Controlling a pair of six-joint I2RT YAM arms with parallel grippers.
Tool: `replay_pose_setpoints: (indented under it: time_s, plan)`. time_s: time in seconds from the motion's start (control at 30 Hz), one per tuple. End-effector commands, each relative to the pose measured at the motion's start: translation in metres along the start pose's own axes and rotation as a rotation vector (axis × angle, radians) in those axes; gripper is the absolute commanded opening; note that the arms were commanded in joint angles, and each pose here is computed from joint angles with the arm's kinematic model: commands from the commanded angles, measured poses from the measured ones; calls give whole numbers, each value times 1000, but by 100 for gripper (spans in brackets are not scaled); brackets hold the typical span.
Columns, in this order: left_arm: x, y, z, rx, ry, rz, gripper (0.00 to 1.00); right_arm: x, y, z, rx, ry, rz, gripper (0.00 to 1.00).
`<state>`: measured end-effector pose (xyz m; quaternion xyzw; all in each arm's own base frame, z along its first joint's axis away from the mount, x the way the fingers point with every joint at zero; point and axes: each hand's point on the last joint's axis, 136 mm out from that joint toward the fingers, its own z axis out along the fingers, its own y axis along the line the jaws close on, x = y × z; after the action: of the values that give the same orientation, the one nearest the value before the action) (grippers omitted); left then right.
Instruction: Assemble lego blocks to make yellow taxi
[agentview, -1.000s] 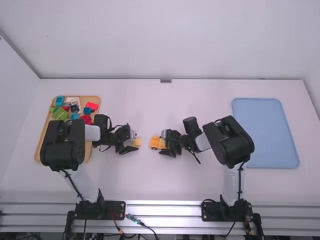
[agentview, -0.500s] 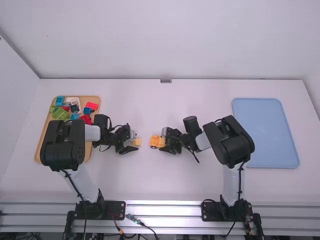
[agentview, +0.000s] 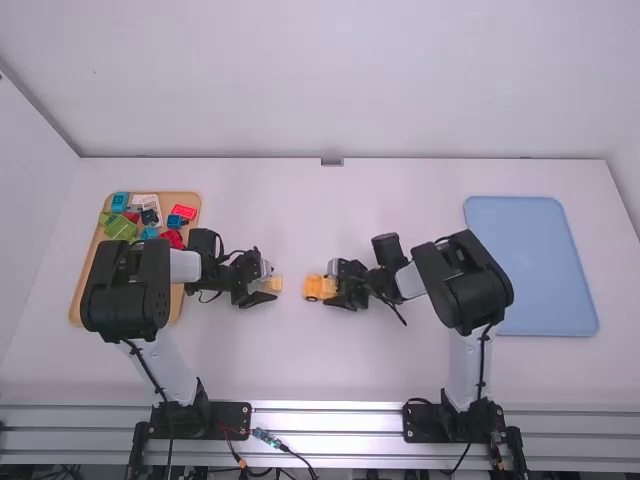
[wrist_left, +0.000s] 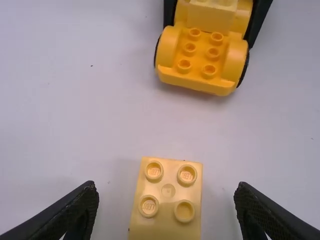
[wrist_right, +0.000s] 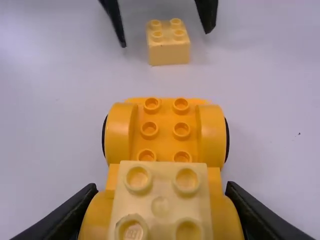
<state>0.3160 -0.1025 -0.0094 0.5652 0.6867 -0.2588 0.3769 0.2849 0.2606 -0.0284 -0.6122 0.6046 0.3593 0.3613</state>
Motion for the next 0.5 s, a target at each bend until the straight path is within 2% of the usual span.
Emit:
replay_pose_setpoints:
  time_s: [0.0,0.4,0.47]
  plan:
    - [-2,-2,4,18,-18,-4,72,-11,-5,-8,-9,-40,-80,43]
    - [-2,-2,4,18,-18,-1,61,-8,-4,-10,-34,-24,-70,42]
    - [-2,-2,4,18,-18,-2,56,-10,-3,-11,-41,-36,-70,42]
